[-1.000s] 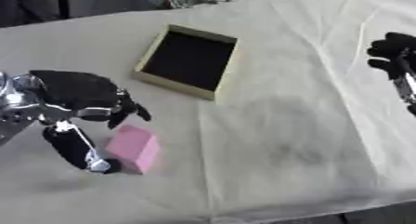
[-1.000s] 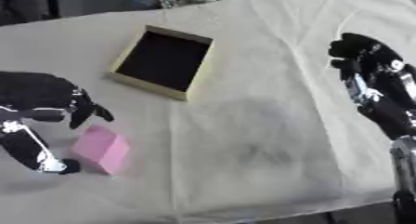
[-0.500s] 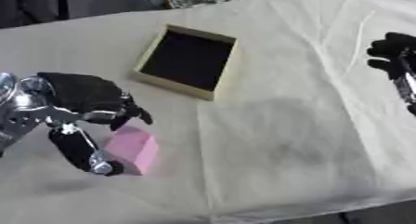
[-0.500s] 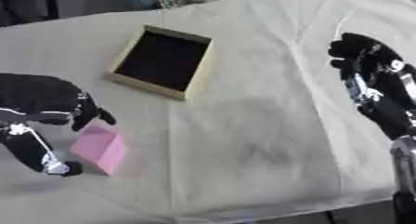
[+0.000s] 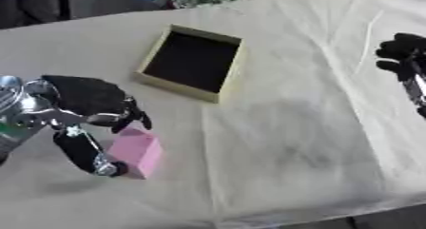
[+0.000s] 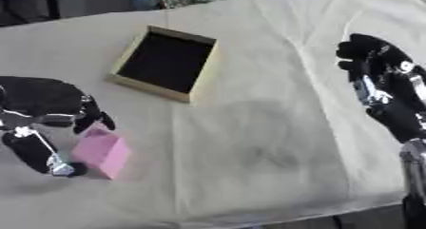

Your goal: Pick up objects on the table and place them in the box.

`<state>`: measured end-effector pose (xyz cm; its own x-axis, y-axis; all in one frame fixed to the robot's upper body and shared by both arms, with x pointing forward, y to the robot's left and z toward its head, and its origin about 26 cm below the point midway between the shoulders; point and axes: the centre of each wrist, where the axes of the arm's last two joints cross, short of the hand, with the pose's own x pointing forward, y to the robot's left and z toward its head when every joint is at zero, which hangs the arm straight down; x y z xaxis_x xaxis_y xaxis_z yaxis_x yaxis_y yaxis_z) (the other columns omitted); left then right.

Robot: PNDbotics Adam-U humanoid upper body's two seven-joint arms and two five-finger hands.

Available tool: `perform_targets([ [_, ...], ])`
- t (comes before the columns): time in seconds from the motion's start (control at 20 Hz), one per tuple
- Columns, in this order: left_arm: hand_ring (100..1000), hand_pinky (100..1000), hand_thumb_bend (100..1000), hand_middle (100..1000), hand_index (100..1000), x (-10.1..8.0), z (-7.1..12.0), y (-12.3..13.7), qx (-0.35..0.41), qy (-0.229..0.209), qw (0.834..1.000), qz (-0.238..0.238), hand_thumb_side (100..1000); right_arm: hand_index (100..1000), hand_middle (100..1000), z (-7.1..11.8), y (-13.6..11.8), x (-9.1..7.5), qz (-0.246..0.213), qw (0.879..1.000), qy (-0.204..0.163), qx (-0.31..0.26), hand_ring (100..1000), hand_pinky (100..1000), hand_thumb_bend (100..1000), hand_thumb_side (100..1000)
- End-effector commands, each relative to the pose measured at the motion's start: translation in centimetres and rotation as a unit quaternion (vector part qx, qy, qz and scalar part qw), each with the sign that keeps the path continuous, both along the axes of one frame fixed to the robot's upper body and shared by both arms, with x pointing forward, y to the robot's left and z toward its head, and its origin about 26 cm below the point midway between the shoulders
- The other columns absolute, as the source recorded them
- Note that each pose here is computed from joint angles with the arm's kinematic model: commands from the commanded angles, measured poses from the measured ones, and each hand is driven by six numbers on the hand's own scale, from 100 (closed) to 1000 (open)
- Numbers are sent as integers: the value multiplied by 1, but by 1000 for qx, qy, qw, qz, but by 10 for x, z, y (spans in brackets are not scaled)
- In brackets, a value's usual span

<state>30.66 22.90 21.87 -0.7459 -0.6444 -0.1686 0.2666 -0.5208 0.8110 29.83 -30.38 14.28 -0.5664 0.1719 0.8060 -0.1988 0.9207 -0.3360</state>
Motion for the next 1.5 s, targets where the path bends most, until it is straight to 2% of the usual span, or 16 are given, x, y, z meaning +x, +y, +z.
perform_targets([
  [0.05, 564, 741, 368, 408, 831, 3, 3, 3, 0, -17, 1000, 4, 432, 878, 788, 9, 0, -1, 3, 1000, -13, -7, 858, 858, 100, 406],
  [0.45, 536, 726, 287, 379, 721, 9, -6, 6, -14, -33, 999, 10, 422, 878, 788, 9, 0, -1, 4, 1000, -14, -8, 858, 858, 100, 407],
  [0.65, 528, 725, 246, 360, 694, 11, -8, 6, -15, -34, 999, 9, 410, 878, 788, 9, 0, -1, 4, 1000, -14, -8, 858, 858, 100, 407],
  [1.1, 584, 768, 412, 449, 835, 9, -4, 7, 29, -22, 999, -4, 422, 878, 788, 9, 0, -1, 4, 1000, -14, -9, 858, 859, 100, 409],
  [1.3, 631, 798, 466, 536, 876, 4, 5, 10, 47, -38, 998, -2, 444, 878, 788, 9, -1, -1, 2, 1000, -14, -8, 858, 859, 100, 408],
  [1.5, 639, 804, 482, 544, 879, -7, 19, 13, 57, -57, 997, -3, 458, 878, 789, 9, -1, -1, 0, 1000, -13, -8, 858, 859, 100, 409],
])
